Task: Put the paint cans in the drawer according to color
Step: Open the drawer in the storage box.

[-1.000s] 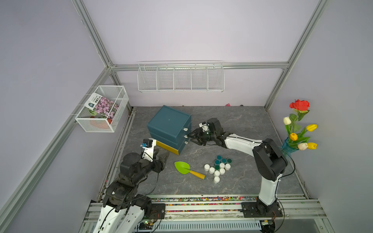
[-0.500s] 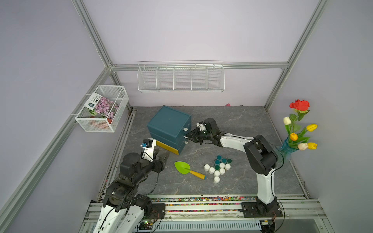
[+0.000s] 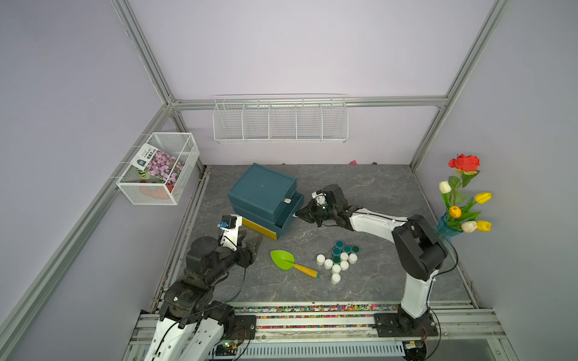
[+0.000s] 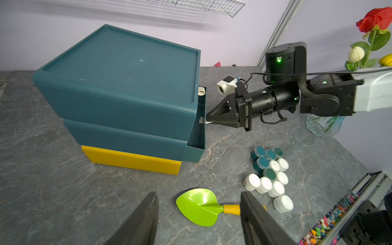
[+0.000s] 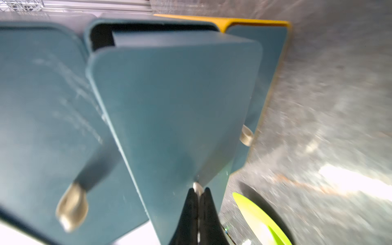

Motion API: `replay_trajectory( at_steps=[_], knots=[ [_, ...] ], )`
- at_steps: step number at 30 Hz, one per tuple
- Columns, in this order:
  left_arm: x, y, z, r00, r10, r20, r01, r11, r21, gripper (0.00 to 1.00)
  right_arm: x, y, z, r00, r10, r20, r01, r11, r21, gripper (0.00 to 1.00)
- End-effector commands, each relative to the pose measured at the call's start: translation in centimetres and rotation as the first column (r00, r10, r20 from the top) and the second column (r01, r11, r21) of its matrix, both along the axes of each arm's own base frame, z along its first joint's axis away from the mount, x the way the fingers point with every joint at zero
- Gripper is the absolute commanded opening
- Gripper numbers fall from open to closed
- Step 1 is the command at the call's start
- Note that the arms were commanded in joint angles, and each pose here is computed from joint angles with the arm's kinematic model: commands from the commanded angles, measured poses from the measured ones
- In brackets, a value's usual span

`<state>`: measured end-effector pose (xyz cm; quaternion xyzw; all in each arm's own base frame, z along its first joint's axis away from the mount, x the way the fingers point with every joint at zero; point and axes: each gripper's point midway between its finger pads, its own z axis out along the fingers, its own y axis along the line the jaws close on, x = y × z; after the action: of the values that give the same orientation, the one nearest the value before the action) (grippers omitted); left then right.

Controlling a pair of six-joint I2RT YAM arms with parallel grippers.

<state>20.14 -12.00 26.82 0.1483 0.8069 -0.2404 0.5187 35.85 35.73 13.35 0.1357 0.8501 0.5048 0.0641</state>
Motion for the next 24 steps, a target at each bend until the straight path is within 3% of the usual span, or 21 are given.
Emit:
replay_trajectory(
  at_steps=[1, 8, 24],
  knots=[
    [0.0, -0.2, 0.1, 1.0, -0.005, 0.01, 0.005, 1.0, -0.01, 0.64, -2.9, -2.3, -0.6, 0.999, 0.03, -0.028, -0.032, 0.996, -0.083, 0.0],
    [0.0, -0.2, 0.0, 1.0, -0.007, 0.009, 0.007, 1.0, -0.011, 0.65, -4.7, -4.1, -0.7, 0.999, 0.009, -0.044, -0.014, 0.994, -0.11, 0.0],
    [-0.1, -0.2, 0.1, 1.0, -0.01, 0.012, 0.01, 1.0, -0.013, 0.65, -4.9, -5.4, -0.2, 0.999, -0.012, -0.034, 0.008, 0.99, -0.139, 0.0]
  ],
)
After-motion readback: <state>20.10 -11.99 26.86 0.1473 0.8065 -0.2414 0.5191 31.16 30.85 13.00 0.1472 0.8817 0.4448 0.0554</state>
